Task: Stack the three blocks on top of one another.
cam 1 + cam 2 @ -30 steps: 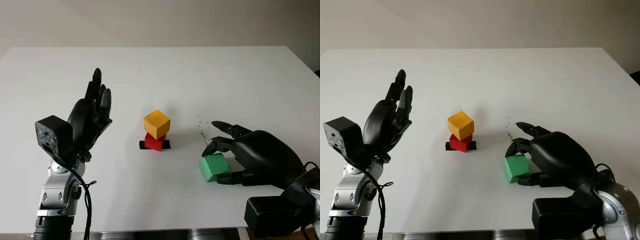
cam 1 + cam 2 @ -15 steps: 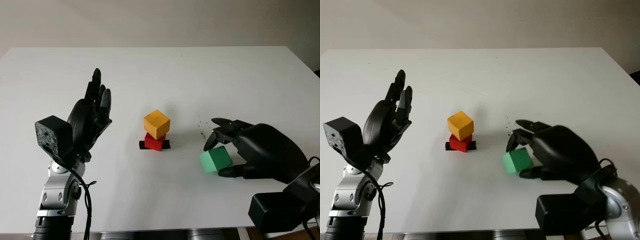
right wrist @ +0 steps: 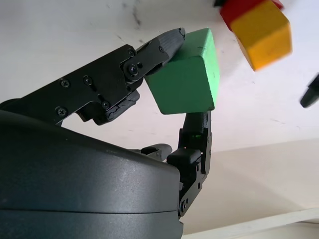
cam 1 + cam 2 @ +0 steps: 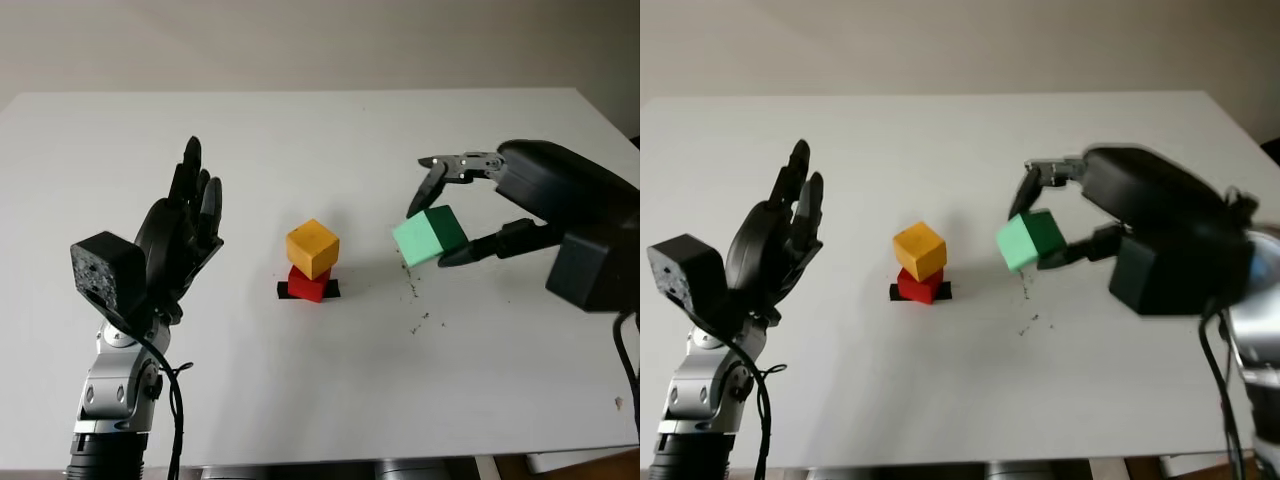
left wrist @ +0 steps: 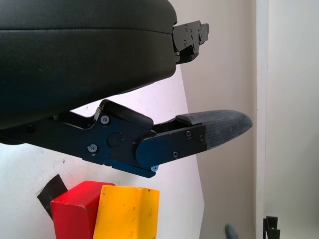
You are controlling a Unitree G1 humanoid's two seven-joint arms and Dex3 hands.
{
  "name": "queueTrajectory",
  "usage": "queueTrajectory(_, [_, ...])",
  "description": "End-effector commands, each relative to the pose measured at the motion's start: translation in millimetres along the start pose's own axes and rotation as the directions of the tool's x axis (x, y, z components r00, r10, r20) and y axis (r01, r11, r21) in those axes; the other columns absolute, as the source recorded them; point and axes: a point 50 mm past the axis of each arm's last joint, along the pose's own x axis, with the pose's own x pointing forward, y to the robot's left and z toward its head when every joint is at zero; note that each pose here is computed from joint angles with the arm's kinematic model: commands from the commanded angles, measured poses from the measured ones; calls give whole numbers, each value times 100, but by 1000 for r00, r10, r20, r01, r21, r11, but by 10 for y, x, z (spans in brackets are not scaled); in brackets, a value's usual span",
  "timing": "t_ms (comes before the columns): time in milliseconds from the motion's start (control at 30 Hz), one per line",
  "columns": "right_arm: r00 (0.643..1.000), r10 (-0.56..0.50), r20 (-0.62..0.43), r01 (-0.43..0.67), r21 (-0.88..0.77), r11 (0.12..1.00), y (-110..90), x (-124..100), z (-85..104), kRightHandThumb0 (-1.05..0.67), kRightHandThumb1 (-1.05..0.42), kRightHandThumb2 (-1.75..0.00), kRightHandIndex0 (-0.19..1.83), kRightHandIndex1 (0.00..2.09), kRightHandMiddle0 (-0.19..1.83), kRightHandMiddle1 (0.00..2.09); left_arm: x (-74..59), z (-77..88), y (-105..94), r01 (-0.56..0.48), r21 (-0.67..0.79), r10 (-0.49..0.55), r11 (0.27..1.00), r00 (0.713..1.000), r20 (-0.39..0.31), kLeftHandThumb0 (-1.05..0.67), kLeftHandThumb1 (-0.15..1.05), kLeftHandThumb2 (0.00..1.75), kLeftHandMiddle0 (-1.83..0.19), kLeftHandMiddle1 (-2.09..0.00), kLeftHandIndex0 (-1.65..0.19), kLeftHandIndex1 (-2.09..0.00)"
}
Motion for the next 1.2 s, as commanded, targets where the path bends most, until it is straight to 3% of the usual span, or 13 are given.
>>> queueTrajectory(0, [998, -7, 57, 9, -25, 1000, -148, 112, 106, -39, -84, -5, 39, 6, 61, 128, 14, 46, -12, 0, 7, 0, 1000, 1000, 21, -76, 105, 65, 19, 0, 19, 0])
queueTrajectory(233, [985, 62, 160, -45, -105, 993, -364, 445, 351, -43, -85, -6, 40, 7, 60, 134, 4, 48, -9, -6, 8, 6, 1000, 1000, 14, -77, 105, 68, 19, 0, 19, 0])
queueTrajectory(600, [954, 181, 241, -133, -201, 971, -376, 827, 653, -46, -87, -5, 41, 6, 50, 151, 10, 39, -6, -14, -4, 14, 1000, 1000, 10, -77, 105, 70, 19, 0, 19, 0])
queueTrajectory(1167, [928, 338, 158, -277, -314, 908, -228, 1086, 786, -42, -88, -6, 38, 4, 46, 161, 13, 38, -88, -36, -26, 37, 999, 999, 31, -76, 105, 71, 19, 0, 19, 0])
